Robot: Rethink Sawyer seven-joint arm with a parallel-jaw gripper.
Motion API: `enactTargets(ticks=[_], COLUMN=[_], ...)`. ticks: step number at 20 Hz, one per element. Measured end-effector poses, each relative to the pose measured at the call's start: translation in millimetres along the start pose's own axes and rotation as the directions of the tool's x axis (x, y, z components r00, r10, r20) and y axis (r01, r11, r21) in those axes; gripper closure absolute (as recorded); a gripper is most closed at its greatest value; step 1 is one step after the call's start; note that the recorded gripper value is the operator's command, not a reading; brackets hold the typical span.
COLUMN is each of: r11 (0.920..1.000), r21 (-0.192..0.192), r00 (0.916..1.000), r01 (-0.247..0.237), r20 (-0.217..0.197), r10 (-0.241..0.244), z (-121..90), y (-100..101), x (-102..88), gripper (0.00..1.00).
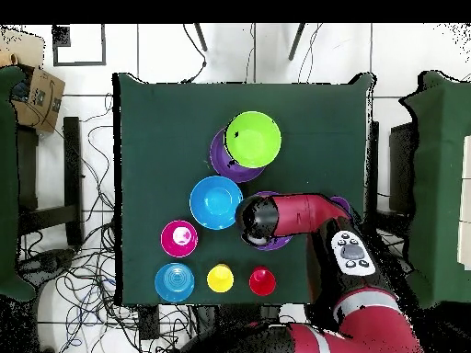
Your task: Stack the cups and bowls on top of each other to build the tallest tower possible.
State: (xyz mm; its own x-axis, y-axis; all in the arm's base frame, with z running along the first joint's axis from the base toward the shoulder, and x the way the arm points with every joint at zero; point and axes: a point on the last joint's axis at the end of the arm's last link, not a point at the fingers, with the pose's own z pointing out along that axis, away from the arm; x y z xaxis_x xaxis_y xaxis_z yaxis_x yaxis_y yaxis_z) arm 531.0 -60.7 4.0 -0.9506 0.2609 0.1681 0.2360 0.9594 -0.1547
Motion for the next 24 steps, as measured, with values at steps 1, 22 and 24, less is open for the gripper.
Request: enactTargets(ticks=[1,22,24], r11=[1.0,0.9966,0.9964], r21=[-0.002,-0.069,-0.07], r00=[1.0,0.9981,0.9976], r01=[0.001,0.044,0.048], r20=[0.005,-0.041,-0.045], r10=[-0.001,-0.047,-0.051], z=[-2.5,11.3,15.4], y=[1.0,61.8,65.0], x=[-1.2,-4.8,-4.3], gripper=[0.0,0.0,0.0])
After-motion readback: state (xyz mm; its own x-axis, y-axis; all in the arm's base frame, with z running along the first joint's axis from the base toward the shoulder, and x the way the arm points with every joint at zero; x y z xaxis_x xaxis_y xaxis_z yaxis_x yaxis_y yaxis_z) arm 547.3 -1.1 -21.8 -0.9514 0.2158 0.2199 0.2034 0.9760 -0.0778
